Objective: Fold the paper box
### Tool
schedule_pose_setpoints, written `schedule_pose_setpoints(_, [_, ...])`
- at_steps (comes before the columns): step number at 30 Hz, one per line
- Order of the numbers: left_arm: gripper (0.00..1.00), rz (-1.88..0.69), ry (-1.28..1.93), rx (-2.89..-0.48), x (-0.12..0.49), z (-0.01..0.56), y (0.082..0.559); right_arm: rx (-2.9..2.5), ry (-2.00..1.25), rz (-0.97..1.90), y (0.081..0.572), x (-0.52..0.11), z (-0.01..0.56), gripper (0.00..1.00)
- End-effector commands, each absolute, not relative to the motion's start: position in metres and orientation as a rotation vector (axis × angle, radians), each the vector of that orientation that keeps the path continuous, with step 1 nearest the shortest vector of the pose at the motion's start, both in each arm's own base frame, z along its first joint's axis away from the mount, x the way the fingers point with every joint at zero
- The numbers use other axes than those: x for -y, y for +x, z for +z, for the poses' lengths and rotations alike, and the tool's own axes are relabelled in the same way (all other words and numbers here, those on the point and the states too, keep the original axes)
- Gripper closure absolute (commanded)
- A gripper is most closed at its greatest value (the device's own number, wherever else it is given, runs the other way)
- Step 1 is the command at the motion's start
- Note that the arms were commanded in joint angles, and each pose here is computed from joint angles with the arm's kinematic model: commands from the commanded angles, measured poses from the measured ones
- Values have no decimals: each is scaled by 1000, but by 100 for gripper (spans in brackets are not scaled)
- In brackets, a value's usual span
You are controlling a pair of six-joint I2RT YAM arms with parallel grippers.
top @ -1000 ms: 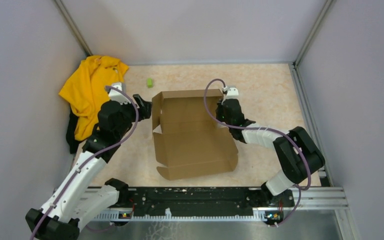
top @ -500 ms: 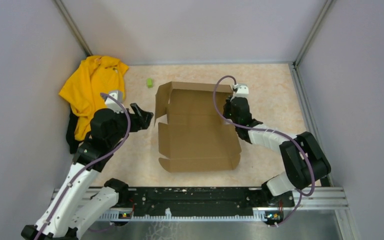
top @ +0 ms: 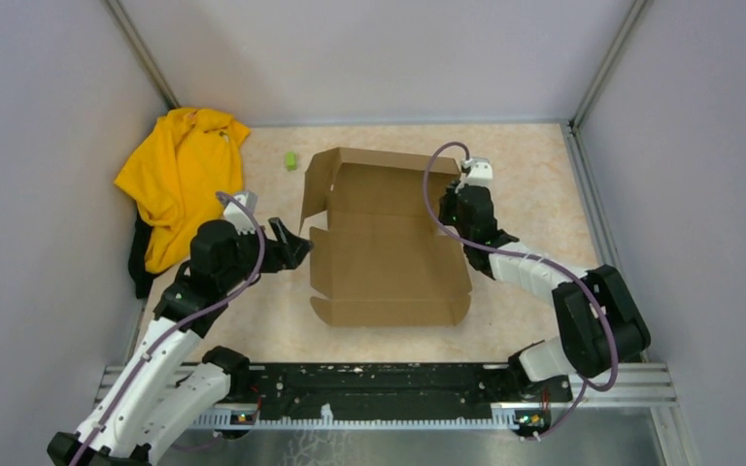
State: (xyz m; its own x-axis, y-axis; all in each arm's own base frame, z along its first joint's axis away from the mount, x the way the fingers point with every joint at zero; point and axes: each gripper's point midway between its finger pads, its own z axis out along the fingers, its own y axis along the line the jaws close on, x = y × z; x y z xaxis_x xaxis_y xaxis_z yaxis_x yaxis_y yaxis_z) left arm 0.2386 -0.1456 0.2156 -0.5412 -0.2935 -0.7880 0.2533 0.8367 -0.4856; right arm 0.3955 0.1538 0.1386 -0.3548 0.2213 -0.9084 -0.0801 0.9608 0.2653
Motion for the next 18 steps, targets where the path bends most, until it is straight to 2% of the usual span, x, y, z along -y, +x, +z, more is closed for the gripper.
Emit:
schedule_pose_setpoints(1, [17, -761, -5, -1993, 153, 228, 233, -1774, 150, 389, 404, -155, 187, 100])
schedule_pose_setpoints(12, [18, -858, -10, -2015, 165, 216, 224, -1746, 170, 414, 405, -156, 201, 100])
schedule_pose_setpoints(18, [23, -866, -29, -2028, 166, 207, 221, -1738, 179, 430, 404, -157, 205, 100])
